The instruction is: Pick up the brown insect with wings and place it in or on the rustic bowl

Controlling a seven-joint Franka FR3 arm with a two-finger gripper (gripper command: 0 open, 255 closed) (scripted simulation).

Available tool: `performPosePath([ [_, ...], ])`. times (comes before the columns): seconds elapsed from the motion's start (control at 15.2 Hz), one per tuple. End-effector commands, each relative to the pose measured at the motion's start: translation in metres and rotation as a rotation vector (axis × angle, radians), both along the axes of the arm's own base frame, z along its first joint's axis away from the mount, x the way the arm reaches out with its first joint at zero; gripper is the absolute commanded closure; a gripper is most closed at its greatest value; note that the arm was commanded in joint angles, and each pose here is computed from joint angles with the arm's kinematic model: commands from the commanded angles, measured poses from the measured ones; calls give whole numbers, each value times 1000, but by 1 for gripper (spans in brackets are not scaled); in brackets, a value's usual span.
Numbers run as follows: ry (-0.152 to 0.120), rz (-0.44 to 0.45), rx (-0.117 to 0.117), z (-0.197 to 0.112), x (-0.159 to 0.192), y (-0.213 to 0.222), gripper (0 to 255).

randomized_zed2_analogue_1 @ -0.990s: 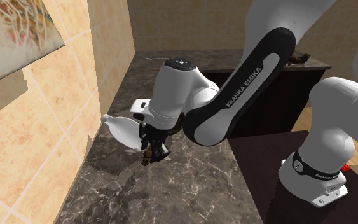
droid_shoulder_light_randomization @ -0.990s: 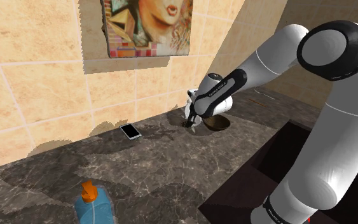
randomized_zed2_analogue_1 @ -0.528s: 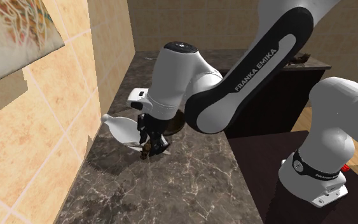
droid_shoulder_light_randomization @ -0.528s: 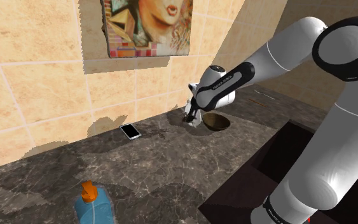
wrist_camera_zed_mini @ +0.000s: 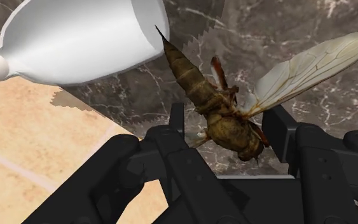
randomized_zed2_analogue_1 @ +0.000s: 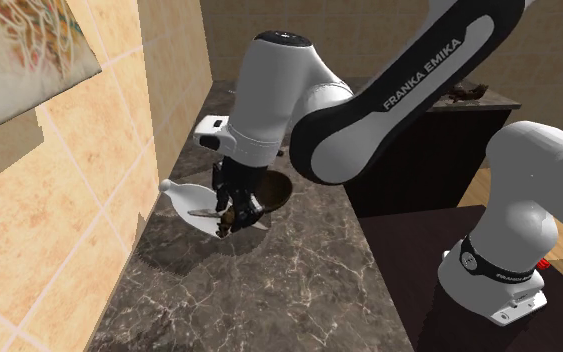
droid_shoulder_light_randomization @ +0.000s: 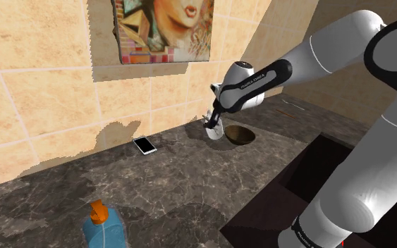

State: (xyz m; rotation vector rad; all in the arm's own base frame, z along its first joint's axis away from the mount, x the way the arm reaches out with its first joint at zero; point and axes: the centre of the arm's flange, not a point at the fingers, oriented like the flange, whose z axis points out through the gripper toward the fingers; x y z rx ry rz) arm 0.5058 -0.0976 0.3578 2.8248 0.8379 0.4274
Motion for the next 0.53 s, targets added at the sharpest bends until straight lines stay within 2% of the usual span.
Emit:
performPosePath([
  [0.0, 0, 0, 0, 11, -1, 1, 255],
  [0.07, 0, 0, 0, 15, -1, 1, 255],
  [0.46, 0, 0, 0, 19, -34, -71, 255],
])
